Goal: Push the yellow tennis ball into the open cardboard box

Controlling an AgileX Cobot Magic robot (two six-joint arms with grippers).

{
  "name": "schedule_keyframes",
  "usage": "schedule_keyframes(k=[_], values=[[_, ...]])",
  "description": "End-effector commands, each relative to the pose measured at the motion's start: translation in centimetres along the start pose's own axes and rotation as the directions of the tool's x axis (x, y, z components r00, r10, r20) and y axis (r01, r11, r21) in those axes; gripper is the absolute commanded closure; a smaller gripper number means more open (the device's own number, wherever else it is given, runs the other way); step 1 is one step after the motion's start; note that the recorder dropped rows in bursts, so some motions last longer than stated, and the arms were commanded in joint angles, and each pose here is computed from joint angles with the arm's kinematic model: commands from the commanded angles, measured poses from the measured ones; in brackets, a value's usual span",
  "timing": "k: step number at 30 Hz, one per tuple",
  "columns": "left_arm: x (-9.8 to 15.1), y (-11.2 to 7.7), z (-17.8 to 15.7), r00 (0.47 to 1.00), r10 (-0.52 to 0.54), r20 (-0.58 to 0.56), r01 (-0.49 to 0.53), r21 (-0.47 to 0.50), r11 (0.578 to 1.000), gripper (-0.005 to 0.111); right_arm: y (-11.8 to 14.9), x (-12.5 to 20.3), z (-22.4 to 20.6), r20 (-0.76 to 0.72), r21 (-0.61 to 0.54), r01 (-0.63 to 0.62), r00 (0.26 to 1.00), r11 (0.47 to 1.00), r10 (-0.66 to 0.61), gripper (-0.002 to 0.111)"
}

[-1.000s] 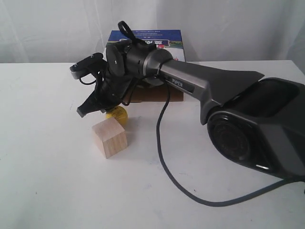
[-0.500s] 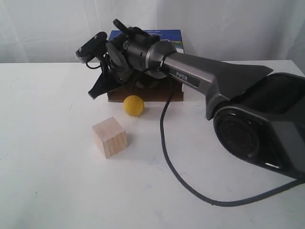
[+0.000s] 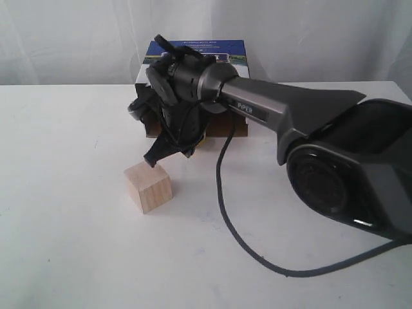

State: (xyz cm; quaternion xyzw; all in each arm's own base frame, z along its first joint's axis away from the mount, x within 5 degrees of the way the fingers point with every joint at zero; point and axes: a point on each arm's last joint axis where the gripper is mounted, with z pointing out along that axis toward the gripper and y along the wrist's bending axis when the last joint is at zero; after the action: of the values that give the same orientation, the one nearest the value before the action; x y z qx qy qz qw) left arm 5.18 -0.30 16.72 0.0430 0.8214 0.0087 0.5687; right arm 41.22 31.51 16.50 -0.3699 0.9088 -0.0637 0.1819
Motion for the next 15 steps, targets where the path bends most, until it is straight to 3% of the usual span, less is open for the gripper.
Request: schedule_keyframes(k=[1, 6, 15], values=[[0.1, 0.0, 0.0, 1.0, -0.006, 0.001, 0.006, 0.004, 1.0, 0.107, -1.7, 0.0, 4.0, 0.073, 0.01, -0.028, 0.997, 1.0, 0.027, 0.108], [0.1, 0.0, 0.0, 1.0, -0.006, 0.001, 0.006, 0.004, 1.0, 0.107, -4.6, -0.7, 5.4, 0.22, 0.08, -0.114, 0.971, 0.99, 0.094, 0.108], [0.1, 0.0, 0.0, 1.0, -0.006, 0.001, 0.006, 0.004, 1.0, 0.107, -6.1, -1.3, 1.2, 0.247, 0.114, -0.143, 0.963, 0.983, 0.111, 0.108]])
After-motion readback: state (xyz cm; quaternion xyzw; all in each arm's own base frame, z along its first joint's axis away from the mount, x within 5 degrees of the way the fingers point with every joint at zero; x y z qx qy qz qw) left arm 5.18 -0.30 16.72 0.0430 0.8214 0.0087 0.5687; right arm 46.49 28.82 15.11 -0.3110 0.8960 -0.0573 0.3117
